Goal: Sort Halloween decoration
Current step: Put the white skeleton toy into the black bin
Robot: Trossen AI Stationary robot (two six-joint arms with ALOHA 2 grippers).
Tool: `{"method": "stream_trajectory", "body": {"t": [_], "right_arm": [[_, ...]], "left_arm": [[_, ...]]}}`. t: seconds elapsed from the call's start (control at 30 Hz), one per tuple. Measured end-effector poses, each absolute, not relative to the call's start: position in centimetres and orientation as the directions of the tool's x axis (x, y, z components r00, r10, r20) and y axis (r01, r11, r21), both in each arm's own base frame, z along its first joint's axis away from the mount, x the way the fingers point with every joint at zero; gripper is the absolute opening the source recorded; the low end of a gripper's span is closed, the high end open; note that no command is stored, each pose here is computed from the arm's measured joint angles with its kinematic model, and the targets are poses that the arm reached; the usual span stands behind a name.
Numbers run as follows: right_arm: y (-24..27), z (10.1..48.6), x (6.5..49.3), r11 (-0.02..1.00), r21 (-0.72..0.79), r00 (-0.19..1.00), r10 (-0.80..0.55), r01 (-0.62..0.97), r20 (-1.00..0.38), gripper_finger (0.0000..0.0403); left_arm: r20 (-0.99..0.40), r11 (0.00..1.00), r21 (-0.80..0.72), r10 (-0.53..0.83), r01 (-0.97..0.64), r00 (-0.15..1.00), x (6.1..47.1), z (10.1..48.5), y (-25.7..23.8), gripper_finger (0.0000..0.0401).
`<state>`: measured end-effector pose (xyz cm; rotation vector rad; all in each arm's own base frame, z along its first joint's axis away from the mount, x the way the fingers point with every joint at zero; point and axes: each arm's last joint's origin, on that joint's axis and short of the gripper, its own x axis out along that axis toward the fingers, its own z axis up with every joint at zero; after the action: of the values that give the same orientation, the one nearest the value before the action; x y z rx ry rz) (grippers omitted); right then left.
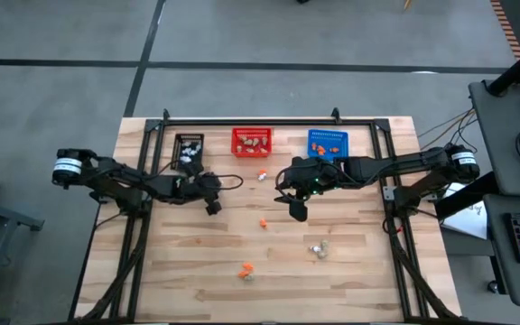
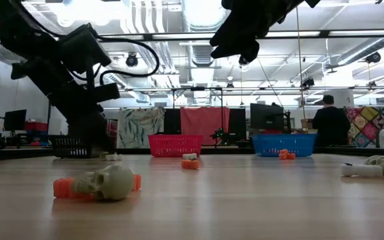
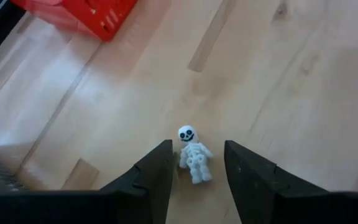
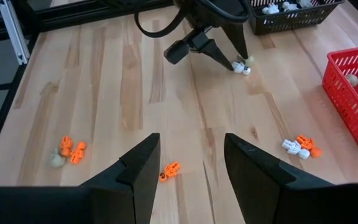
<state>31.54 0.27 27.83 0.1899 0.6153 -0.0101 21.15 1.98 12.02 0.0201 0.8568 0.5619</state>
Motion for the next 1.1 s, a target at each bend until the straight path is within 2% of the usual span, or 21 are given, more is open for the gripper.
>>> {"method": "stream_trajectory", "body": {"t": [0.47, 1.1], "right_arm": [[0.3, 27.8, 31.5, 0.983, 0.173, 0.817, 0.046, 0.066, -0.574, 0.0169], [0.3, 27.9, 31.5, 0.983, 0.174, 0.818, 0.046, 0.067, -0.573, 0.0169]], "left_arm": [[-0.694, 0.866, 0.207, 0.458, -0.455, 0.556, 20.0, 10.7, 1.9, 0.0127], [-0.684, 0.852, 0.208, 0.478, -0.481, 0.551, 20.9, 8.9, 2.0, 0.0119]]}}
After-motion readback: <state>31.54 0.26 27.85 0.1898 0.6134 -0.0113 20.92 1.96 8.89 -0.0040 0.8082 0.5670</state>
